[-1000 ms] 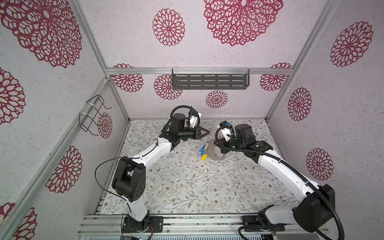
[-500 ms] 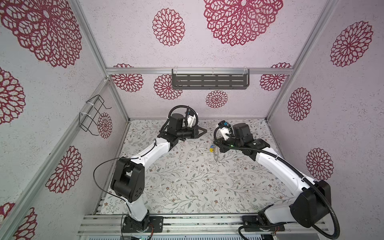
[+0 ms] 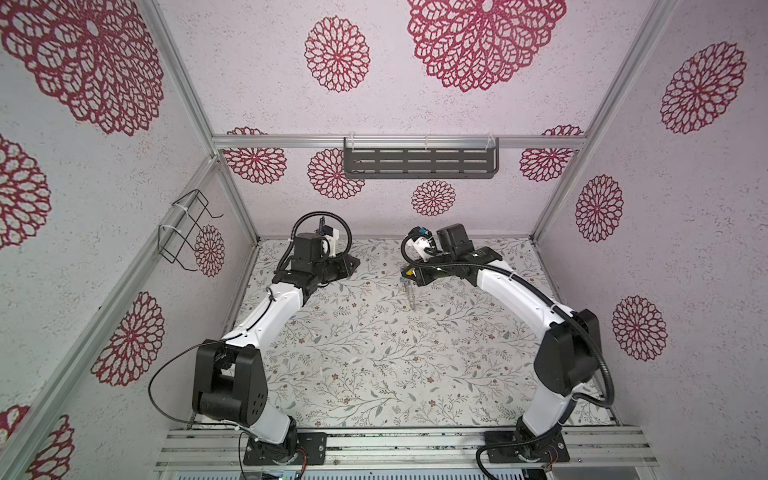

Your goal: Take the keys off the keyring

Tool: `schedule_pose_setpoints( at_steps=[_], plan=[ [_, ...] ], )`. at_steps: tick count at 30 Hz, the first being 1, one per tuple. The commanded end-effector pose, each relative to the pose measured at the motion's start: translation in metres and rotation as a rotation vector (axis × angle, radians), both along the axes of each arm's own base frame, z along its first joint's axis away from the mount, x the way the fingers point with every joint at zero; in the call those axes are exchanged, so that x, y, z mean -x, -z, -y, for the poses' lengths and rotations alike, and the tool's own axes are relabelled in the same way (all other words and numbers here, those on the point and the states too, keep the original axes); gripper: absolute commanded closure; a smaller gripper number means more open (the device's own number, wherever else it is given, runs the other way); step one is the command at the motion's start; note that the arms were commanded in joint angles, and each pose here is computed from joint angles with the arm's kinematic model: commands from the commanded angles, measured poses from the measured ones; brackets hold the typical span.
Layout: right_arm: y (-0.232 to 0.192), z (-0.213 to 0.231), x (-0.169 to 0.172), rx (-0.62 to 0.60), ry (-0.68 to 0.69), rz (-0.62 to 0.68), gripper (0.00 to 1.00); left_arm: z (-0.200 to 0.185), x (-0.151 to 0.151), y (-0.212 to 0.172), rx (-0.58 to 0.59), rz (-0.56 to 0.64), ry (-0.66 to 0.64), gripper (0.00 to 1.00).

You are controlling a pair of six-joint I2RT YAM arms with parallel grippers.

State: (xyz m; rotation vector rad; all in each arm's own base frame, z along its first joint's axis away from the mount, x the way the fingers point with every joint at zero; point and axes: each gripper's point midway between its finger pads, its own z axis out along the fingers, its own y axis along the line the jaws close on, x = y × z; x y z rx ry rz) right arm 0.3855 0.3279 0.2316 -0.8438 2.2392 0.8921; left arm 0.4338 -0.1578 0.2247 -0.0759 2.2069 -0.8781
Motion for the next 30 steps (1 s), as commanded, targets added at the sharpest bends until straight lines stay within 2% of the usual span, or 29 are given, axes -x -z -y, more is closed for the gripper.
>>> schedule_pose_setpoints(
  at_steps=[1,4,7,11,13,16,19,23,27,30],
  plan=[
    [-0.017,-0.033,0.013,-0.023,-0.126,-0.004,1.00,-0.032,0.006,0.001,-0.038,-0.002,-0.111,0.82],
    [-0.016,-0.058,0.019,0.011,-0.193,-0.015,1.00,-0.064,0.010,0.008,-0.053,-0.025,-0.216,0.80],
    [-0.003,-0.074,0.039,0.071,-0.266,-0.045,1.00,-0.093,0.013,0.014,-0.049,-0.048,-0.308,0.79],
    [0.040,-0.066,0.081,0.181,-0.336,-0.123,1.00,-0.108,0.014,0.017,-0.026,-0.055,-0.348,0.79],
    [0.064,-0.051,0.096,0.224,-0.321,-0.143,1.00,-0.105,0.012,0.018,-0.017,-0.059,-0.338,0.78],
    [0.091,-0.021,0.107,0.282,-0.249,-0.125,1.00,-0.093,0.009,0.021,0.014,-0.063,-0.282,0.78],
    [0.108,0.007,0.103,0.337,-0.151,-0.064,1.00,-0.069,0.006,0.024,0.007,-0.045,-0.190,0.83],
    [0.109,0.027,0.085,0.309,-0.043,-0.004,1.00,-0.015,0.010,0.033,-0.018,-0.050,0.009,0.86],
    [0.107,0.035,0.072,0.279,0.006,0.043,1.00,0.032,0.026,0.047,-0.044,-0.063,0.175,0.81],
    [0.109,0.039,0.070,0.271,0.016,0.050,1.00,0.052,0.040,0.053,-0.020,-0.075,0.259,0.79]
  ],
)
